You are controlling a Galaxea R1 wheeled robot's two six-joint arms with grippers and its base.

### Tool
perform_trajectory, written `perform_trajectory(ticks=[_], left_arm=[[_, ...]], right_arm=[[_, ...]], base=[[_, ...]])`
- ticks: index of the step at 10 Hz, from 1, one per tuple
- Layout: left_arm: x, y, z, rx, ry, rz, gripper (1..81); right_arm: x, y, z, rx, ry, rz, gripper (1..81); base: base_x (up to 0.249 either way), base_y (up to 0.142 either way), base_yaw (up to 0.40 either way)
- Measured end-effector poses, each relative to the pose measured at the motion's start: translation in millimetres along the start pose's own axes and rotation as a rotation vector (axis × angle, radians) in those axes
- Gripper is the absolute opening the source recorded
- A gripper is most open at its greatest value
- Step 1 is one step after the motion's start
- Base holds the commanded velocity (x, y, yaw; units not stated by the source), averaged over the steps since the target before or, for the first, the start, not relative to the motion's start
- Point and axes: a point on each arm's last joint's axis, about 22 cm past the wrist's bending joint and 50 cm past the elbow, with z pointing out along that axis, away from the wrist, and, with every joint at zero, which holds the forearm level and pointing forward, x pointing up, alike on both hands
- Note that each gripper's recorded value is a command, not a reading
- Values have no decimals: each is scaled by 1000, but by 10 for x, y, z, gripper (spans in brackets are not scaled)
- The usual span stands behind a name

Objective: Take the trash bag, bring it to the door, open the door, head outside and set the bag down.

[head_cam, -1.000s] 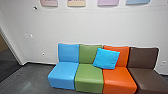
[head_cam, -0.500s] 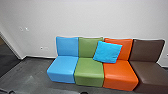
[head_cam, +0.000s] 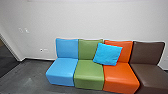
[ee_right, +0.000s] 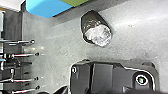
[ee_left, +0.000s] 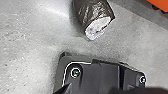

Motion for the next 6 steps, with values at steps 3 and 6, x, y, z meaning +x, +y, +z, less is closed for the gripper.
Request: perform_trajectory(ticks=[3, 6], left_arm=[[478, 141, 87, 2, 44, 19, 811], [924, 260, 97, -4, 62, 26, 811]], right_arm=[[347, -4, -3, -7, 15, -33, 811], [662, 67, -21, -26, 32, -51, 811]], base=[[0, 0, 0], [0, 0, 0]])
